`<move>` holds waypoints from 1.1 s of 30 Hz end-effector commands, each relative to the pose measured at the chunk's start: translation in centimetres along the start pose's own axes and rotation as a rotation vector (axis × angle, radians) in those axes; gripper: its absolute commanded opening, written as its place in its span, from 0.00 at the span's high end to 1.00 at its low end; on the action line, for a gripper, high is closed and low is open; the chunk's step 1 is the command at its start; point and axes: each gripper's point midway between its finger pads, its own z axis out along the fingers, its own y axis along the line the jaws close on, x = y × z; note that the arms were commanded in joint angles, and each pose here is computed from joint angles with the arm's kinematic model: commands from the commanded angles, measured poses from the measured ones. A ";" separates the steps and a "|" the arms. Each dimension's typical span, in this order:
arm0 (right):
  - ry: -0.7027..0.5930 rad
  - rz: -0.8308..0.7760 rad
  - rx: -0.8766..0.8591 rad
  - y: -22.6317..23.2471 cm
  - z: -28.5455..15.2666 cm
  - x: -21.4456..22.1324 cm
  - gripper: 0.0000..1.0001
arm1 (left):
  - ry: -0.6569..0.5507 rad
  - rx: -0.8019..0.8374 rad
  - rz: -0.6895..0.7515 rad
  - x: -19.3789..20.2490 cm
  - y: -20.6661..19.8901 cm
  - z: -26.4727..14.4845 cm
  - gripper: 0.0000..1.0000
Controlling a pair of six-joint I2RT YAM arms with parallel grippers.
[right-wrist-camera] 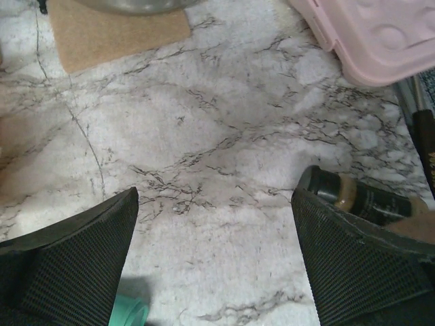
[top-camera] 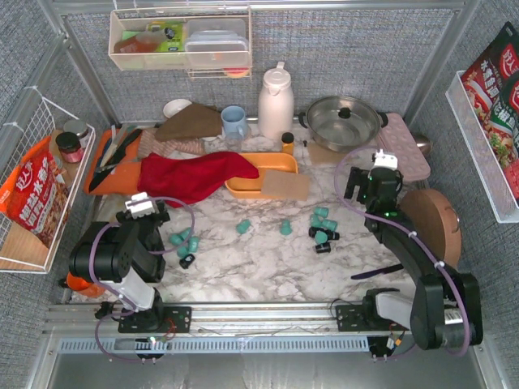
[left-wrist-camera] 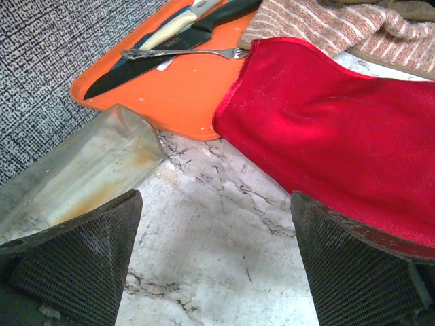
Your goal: Mix the coffee capsules in the storage basket
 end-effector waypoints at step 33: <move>0.031 0.119 -0.372 10.4 -6.5 -2.4 0.05 | -0.102 -0.047 -0.713 -19.3 -0.2 -1.0 0.01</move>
